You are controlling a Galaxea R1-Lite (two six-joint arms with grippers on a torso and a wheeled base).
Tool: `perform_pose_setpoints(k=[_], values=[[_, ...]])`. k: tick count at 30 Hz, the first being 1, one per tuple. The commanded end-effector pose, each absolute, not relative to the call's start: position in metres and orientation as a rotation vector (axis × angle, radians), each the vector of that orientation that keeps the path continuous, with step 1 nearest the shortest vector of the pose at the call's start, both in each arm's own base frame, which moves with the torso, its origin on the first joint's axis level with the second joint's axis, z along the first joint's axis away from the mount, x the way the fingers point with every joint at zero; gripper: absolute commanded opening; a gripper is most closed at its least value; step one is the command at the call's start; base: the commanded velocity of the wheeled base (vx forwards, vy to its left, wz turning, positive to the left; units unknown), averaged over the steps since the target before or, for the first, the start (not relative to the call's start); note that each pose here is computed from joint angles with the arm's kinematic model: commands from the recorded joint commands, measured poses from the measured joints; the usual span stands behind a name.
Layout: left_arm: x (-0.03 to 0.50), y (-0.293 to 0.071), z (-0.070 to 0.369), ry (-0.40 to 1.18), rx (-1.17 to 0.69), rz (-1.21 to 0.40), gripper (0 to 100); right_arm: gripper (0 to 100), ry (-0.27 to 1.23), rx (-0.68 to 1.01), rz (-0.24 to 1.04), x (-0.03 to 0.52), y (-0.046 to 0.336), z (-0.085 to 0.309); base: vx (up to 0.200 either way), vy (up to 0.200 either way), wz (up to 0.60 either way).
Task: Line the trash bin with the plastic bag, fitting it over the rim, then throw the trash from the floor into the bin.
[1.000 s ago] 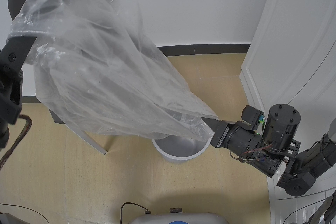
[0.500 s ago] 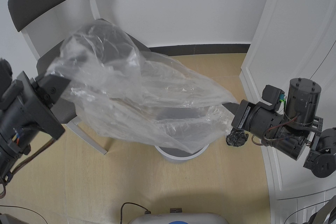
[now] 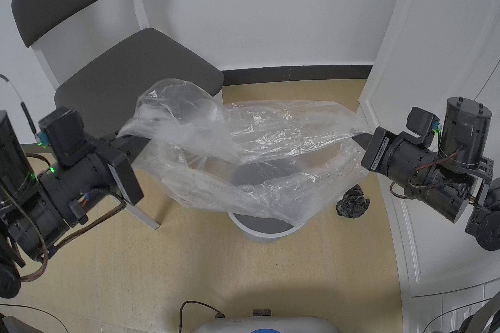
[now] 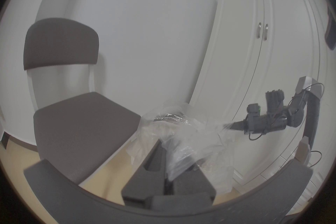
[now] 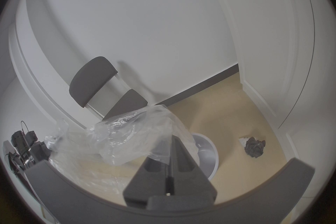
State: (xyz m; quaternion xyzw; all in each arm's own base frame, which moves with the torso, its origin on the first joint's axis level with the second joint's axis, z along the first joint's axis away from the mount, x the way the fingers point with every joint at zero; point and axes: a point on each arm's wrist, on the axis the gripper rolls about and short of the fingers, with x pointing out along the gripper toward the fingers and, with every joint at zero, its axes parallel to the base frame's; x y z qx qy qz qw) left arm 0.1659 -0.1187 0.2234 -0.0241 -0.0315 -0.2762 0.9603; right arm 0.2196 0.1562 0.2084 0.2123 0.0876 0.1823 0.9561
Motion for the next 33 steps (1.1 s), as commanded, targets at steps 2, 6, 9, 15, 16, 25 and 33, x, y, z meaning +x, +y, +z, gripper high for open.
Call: perform_pose_setpoints(k=[2,6,9,15,16,25,33], values=[[0.184,-0.127,0.202,0.035,-0.044,-0.564,0,0,0.162,0.401,0.346,0.220,0.150,0.210,0.000,0.000,0.00],[0.188,-0.117,0.196,0.066,-0.023,-0.546,0,0,0.165,0.301,0.259,0.224,0.141,0.206,0.000,0.000,0.00],[0.190,-0.108,0.189,0.091,0.037,-0.536,0,0,0.194,0.229,0.231,0.217,0.133,0.205,0.000,0.000,0.00],[0.188,-0.096,0.173,0.144,0.190,-0.523,0,0,0.274,0.093,0.219,0.205,0.125,0.195,0.000,0.000,0.00],[0.188,-0.093,0.171,0.151,0.214,-0.515,0,0,0.282,0.065,0.219,0.204,0.123,0.191,0.000,0.000,0.00],[0.192,-0.077,0.158,0.200,0.370,-0.447,0,0,0.328,-0.161,0.203,0.192,0.105,0.170,0.000,0.000,0.00],[0.195,-0.076,0.157,0.204,0.370,-0.441,0,0,0.342,-0.205,0.202,0.190,0.102,0.165,0.000,0.000,0.00]])
